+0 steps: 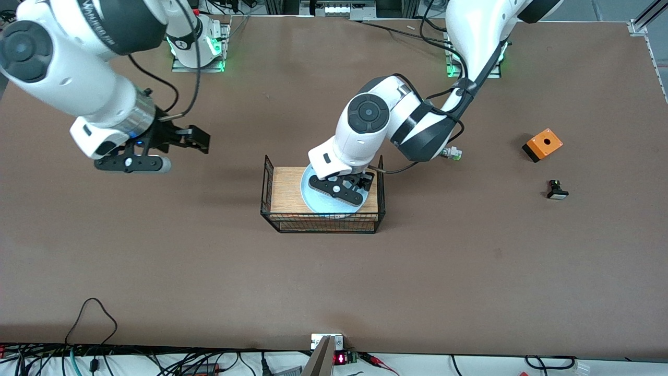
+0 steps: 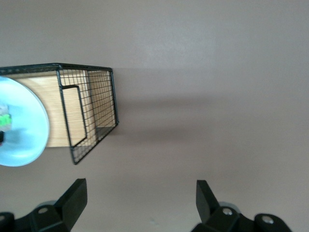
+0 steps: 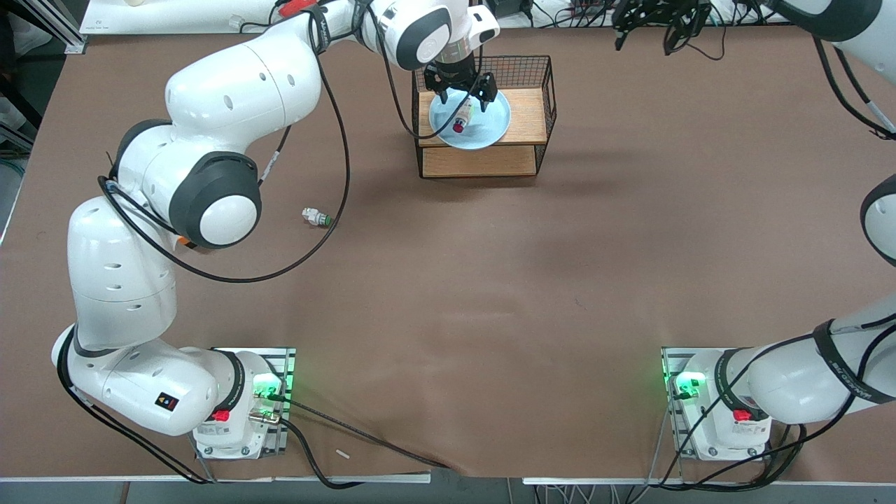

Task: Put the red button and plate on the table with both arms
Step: 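Close the left gripper on the white button and lift it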

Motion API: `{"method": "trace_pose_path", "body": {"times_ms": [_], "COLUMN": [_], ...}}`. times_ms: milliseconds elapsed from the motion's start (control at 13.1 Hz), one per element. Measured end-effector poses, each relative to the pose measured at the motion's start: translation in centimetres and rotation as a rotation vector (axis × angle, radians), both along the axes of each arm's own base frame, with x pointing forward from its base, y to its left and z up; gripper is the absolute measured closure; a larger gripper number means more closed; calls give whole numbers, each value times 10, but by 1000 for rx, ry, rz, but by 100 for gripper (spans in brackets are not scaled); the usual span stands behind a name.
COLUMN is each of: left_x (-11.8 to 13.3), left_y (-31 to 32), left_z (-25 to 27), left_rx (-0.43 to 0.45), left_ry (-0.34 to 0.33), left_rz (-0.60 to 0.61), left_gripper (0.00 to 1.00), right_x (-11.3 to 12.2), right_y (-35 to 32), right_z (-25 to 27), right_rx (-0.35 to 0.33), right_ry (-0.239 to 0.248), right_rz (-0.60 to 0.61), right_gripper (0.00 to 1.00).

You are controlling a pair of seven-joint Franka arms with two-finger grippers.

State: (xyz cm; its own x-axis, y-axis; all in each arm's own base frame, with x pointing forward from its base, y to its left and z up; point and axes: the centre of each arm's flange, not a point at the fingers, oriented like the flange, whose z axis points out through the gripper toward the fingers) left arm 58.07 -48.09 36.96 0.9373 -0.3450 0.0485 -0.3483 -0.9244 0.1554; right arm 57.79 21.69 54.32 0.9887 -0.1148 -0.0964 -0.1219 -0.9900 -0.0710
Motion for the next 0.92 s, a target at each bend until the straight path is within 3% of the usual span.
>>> {"method": "trace_pose_path", "body": {"times_ms": [230, 613, 689, 919], "left_x": [-7, -18, -20, -23], "left_y": [-8, -12, -14, -16], "left_z": [-5, -32, -35, -33], "left_rx": [5, 65, 69, 70], "left_ry": [2, 8, 12, 5], "left_rz": [-21, -60, -66, -89], "left_gripper": [0, 1, 5, 42], "right_x": [-4, 3, 3, 0], "right_y": [11, 8, 9, 18], "right_z": [-2, -10, -10, -8], "right_rx": [-12, -15, -13, -8], "right_ry": [12, 15, 10, 6], "right_rz": [-108, -128, -129, -113], "right_gripper": [0, 0, 0, 0]}}
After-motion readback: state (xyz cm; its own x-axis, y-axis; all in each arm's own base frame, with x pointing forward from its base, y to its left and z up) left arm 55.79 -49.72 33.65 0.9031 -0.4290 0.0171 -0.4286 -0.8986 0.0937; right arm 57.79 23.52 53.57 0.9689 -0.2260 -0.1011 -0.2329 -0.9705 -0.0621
